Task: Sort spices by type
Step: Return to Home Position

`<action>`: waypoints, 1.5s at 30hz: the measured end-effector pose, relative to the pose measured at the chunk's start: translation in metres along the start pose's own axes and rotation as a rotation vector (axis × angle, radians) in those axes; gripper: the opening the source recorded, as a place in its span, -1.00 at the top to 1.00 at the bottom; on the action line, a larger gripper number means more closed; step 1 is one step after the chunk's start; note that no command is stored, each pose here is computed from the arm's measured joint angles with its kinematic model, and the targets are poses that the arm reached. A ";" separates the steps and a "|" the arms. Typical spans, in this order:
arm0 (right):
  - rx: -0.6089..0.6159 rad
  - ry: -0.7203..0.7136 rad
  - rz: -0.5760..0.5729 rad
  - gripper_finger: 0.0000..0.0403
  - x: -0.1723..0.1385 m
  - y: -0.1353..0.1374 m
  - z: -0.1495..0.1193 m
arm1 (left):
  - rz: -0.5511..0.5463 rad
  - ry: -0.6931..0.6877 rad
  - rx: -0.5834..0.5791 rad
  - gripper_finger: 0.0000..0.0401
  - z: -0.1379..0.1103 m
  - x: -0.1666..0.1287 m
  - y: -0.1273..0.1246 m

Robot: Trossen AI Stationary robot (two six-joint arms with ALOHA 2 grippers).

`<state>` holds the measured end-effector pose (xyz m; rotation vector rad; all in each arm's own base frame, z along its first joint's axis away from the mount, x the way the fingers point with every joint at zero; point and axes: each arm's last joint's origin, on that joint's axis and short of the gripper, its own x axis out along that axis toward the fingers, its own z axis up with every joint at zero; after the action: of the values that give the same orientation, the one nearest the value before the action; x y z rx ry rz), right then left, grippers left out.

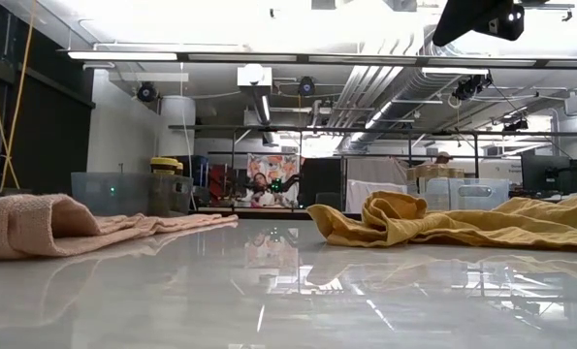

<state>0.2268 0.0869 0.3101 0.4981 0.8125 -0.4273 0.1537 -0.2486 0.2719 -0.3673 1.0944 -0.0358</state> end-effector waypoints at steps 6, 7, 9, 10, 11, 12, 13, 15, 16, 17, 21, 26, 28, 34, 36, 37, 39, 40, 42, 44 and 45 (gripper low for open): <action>0.029 -0.051 0.055 1.00 0.000 0.006 0.005 | 0.202 -0.376 0.089 1.00 0.046 -0.050 0.054; 0.035 -0.062 0.064 1.00 0.000 0.007 0.006 | 0.227 -0.415 0.114 1.00 0.055 -0.054 0.067; 0.049 -0.076 0.076 1.00 0.000 0.008 0.008 | 0.246 -0.498 0.167 1.00 0.071 -0.061 0.091; 0.056 -0.078 0.077 1.00 0.000 0.008 0.009 | 0.243 -0.546 0.190 1.00 0.078 -0.064 0.105; 0.068 -0.078 0.074 1.00 0.000 0.007 0.009 | 0.234 -0.589 0.213 1.00 0.084 -0.065 0.119; 0.085 -0.078 0.072 1.00 0.001 0.007 0.010 | 0.211 -0.636 0.227 1.00 0.088 -0.065 0.133; 0.102 -0.079 0.071 1.00 0.001 0.006 0.010 | 0.178 -0.693 0.223 1.00 0.091 -0.066 0.147; 0.132 -0.086 0.065 1.00 0.001 0.005 0.011 | 0.103 -0.821 0.189 1.00 0.091 -0.067 0.175; 0.140 -0.093 0.060 1.00 0.001 0.005 0.011 | 0.069 -0.880 0.162 1.00 0.088 -0.067 0.188; 0.146 -0.102 0.054 1.00 0.001 0.005 0.012 | 0.035 -0.934 0.133 1.00 0.082 -0.066 0.199; 0.169 -0.120 0.043 1.00 0.001 0.005 0.012 | -0.076 -1.088 0.022 1.00 0.054 -0.057 0.230; 0.203 -0.125 0.039 1.00 0.001 0.004 0.012 | -0.180 -1.142 -0.061 1.00 0.020 -0.037 0.246; 0.212 -0.122 0.036 1.00 0.001 0.004 0.012 | -0.205 -1.152 -0.079 1.00 0.009 -0.028 0.250; 0.209 -0.105 0.014 1.00 0.002 0.002 0.010 | -0.194 -1.219 -0.122 1.00 -0.010 -0.008 0.263; 0.200 -0.087 0.006 1.00 0.002 0.001 0.009 | -0.199 -1.212 -0.134 1.00 -0.014 0.000 0.266; 0.193 -0.079 0.001 1.00 0.002 0.000 0.008 | -0.208 -1.214 -0.139 1.00 -0.016 0.003 0.267; 0.180 -0.064 -0.018 1.00 0.002 -0.002 0.007 | -0.212 -1.188 -0.142 1.00 -0.018 0.006 0.268; 0.171 -0.056 -0.031 1.00 0.002 -0.003 0.006 | -0.213 -1.171 -0.136 1.00 -0.019 0.007 0.268; 0.155 -0.050 -0.043 1.00 0.007 -0.006 0.003 | -0.234 -1.159 -0.119 1.00 -0.020 0.007 0.268; 0.144 -0.044 -0.020 1.00 0.020 -0.011 0.000 | -0.234 -1.160 -0.111 1.00 -0.020 0.007 0.267; 0.138 -0.048 0.013 1.00 0.030 -0.014 0.000 | -0.226 -1.157 -0.113 1.00 -0.020 0.008 0.268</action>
<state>0.2380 0.0710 0.2831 0.6191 0.7363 -0.4835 0.0994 -0.0043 0.1747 -0.5116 -0.0916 0.0382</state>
